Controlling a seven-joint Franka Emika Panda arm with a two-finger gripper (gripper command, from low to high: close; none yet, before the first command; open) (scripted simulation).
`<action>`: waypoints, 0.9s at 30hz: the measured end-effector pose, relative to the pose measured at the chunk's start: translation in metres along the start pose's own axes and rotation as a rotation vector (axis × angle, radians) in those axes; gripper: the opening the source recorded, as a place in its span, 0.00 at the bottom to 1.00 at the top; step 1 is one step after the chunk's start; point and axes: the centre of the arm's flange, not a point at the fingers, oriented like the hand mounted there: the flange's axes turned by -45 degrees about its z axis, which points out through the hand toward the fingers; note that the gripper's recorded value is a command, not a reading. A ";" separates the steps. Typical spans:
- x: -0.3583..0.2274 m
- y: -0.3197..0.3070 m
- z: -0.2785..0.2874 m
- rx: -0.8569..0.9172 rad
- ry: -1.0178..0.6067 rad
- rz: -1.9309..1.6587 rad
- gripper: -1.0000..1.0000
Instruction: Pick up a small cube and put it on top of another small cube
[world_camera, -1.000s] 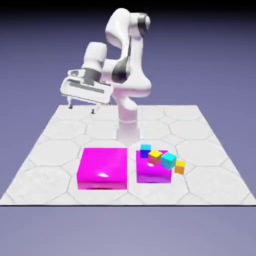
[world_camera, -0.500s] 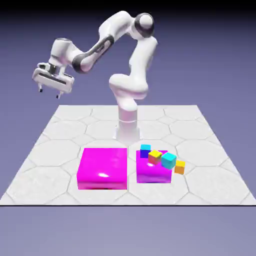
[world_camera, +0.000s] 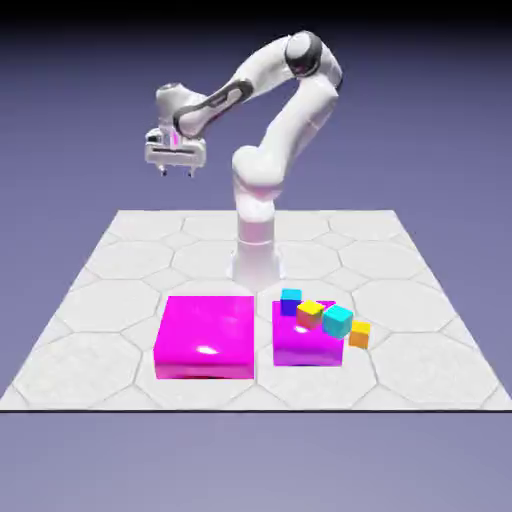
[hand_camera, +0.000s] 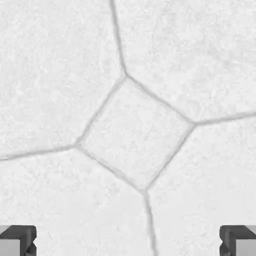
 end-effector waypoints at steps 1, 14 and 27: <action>-0.016 -0.018 0.010 0.033 0.006 0.005 0.50; -0.080 -0.314 0.136 0.386 0.321 0.052 0.50; 0.118 -0.557 0.225 0.366 0.943 0.065 0.50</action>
